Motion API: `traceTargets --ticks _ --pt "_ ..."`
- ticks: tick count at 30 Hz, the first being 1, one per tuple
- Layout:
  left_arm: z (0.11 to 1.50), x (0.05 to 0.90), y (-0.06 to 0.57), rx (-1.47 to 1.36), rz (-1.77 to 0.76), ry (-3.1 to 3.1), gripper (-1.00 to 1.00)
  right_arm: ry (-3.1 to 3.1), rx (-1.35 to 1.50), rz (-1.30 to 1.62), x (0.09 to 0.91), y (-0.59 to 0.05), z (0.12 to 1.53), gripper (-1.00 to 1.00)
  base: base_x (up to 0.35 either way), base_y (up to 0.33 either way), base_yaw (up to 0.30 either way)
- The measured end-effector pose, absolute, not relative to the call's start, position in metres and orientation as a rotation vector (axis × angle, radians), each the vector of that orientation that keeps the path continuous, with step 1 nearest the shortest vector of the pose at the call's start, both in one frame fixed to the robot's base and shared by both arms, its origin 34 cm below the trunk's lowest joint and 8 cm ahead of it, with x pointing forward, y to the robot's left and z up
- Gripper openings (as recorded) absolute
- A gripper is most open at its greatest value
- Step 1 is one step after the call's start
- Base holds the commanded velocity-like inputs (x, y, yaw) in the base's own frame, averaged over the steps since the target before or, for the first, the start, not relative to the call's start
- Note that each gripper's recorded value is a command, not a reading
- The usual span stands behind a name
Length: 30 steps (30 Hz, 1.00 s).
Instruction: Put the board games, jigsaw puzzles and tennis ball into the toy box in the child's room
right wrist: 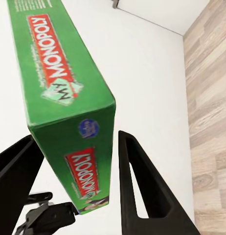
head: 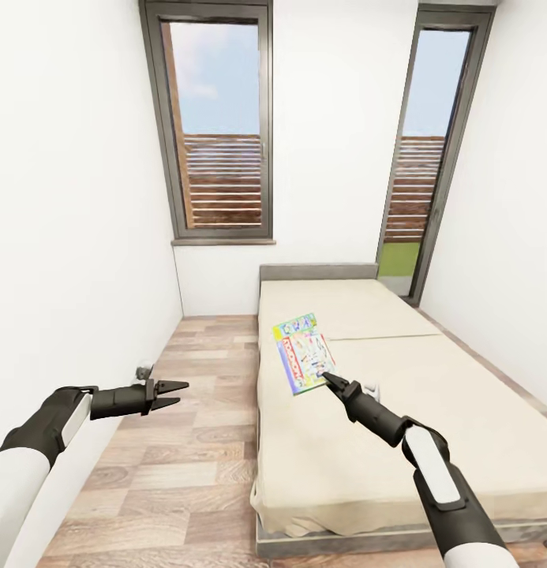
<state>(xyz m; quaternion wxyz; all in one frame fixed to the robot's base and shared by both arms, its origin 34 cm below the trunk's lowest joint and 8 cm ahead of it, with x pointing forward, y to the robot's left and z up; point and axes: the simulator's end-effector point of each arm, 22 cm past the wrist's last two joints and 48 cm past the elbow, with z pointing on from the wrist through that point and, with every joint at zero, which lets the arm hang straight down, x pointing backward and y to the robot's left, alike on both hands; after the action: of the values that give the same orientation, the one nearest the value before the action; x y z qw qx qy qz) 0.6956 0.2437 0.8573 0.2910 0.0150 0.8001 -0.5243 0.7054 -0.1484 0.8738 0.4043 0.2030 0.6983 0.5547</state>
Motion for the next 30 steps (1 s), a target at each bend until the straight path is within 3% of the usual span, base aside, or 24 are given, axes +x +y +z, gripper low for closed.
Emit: traceTargets --ticks 30 --pt "0.909 0.699 0.246 0.035 -1.396 2.138 1.0 1.861 0.494 1.337 0.704 -0.136 0.908 -1.0 0.0 0.0 0.0"
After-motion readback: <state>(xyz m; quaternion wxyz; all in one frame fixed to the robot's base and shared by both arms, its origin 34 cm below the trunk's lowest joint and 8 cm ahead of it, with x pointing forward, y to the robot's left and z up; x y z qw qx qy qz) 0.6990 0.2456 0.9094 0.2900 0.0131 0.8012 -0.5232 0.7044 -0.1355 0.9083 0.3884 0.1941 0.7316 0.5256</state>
